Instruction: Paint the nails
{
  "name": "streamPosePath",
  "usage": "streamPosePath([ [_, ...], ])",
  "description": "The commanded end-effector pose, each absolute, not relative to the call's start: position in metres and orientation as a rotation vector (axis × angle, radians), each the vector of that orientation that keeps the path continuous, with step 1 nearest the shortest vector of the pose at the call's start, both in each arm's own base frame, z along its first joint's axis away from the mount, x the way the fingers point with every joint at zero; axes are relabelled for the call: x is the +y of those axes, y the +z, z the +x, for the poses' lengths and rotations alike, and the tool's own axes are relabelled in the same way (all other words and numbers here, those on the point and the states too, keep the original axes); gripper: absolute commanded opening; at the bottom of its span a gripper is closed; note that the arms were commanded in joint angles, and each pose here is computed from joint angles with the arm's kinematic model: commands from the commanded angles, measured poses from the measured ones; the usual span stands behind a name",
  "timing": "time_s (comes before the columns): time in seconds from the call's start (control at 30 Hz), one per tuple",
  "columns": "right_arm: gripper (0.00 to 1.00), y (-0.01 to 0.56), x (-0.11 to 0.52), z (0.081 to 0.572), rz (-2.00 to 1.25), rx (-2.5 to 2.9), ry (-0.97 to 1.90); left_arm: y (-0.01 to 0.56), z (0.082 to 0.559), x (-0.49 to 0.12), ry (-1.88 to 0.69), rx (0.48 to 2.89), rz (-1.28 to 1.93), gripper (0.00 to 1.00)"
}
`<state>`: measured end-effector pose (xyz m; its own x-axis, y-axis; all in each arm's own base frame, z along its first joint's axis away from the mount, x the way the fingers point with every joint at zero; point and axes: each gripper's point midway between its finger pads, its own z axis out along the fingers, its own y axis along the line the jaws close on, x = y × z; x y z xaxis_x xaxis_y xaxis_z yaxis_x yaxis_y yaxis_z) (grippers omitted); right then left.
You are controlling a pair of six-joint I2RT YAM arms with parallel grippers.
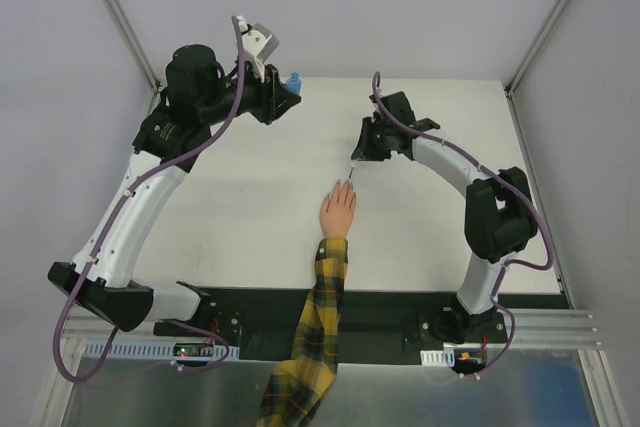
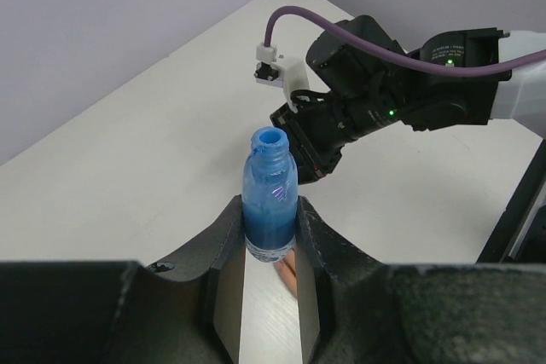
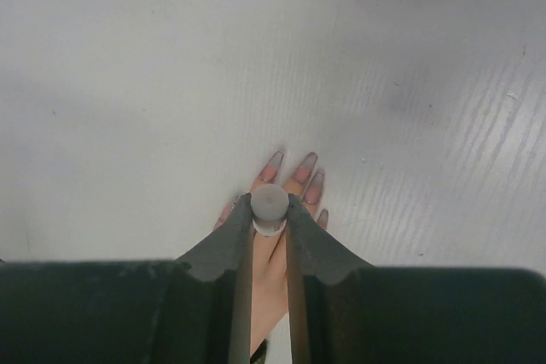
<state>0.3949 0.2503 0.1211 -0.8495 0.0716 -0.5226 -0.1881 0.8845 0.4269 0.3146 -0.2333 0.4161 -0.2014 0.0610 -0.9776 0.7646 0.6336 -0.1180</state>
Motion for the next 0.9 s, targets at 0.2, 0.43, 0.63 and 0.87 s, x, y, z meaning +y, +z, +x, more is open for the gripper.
streamPosePath([
  [0.2, 0.0, 0.119, 0.255, 0.424, -0.009, 2.49, 0.64, 0.437, 0.343, -0.238, -0.739, 1.596, 0.706, 0.0],
  [0.43, 0.0, 0.109, 0.252, 0.429, -0.034, 2.494, 0.614, 0.441, 0.353, -0.233, -0.773, 1.589, 0.672, 0.0],
  [0.63, 0.0, 0.103, 0.259, 0.433, -0.052, 2.504, 0.652, 0.441, 0.354, -0.232, -0.78, 1.592, 0.67, 0.0],
  [0.87, 0.01, 0.1, 0.257, 0.434, -0.053, 2.512, 0.631, 0.439, 0.352, -0.23, -0.782, 1.594, 0.671, 0.0],
])
